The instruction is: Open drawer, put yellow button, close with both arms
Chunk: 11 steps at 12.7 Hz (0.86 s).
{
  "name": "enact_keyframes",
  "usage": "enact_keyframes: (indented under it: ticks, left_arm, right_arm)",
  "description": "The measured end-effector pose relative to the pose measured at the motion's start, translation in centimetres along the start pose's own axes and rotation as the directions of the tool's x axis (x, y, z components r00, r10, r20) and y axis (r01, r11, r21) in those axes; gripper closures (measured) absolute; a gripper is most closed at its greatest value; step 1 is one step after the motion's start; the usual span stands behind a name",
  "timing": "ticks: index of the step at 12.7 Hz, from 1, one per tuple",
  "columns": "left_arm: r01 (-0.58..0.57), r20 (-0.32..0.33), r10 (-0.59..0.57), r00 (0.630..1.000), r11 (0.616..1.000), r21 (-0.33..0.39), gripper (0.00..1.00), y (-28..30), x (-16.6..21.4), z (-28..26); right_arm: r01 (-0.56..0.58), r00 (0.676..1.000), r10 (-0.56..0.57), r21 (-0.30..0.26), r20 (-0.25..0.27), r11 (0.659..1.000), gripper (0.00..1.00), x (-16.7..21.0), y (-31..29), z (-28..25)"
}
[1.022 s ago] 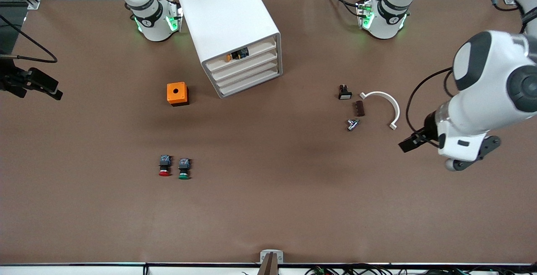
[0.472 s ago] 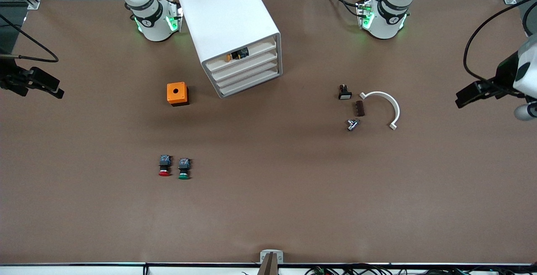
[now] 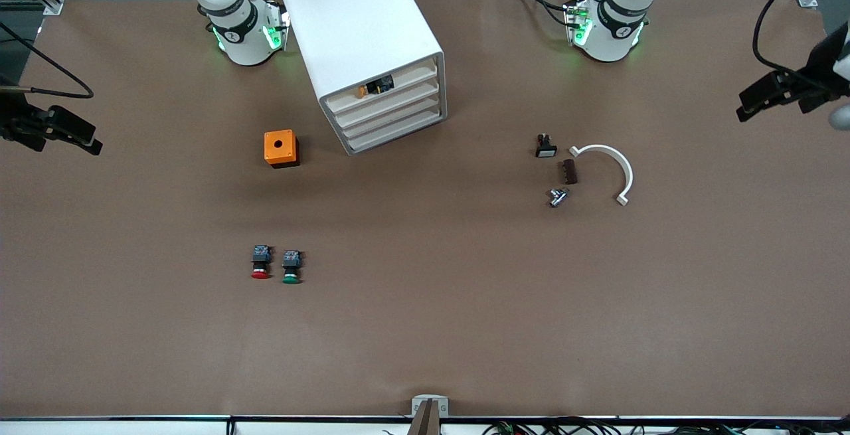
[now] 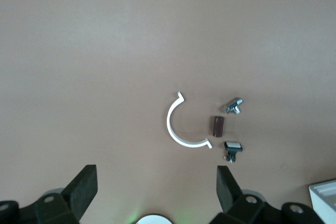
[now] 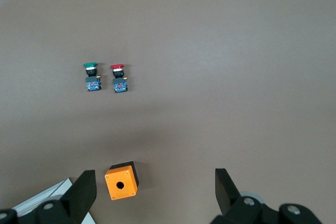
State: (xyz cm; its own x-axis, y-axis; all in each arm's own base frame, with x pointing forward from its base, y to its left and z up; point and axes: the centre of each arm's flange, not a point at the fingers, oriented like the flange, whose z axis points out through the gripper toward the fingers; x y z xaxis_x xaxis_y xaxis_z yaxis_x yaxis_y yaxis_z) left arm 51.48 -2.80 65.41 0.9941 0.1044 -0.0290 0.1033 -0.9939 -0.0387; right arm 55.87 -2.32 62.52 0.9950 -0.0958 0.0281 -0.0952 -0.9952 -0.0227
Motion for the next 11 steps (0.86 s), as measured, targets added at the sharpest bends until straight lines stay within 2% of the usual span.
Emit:
enact_keyframes:
  ticks: [4,11]
  left_arm:
    - [-0.027,-0.006,0.027,1.000,1.000,0.008,0.00,1.0,-3.4,-0.3]
    - [-0.040,-0.007,0.040,0.999,0.999,0.004,0.00,1.5,-1.7,0.2]
  right_arm:
    - [0.001,1.000,-0.001,0.000,-0.001,1.000,0.00,0.0,0.0,0.0]
    - [0.001,1.000,-0.001,0.000,-0.001,1.000,0.00,0.0,0.0,0.0]
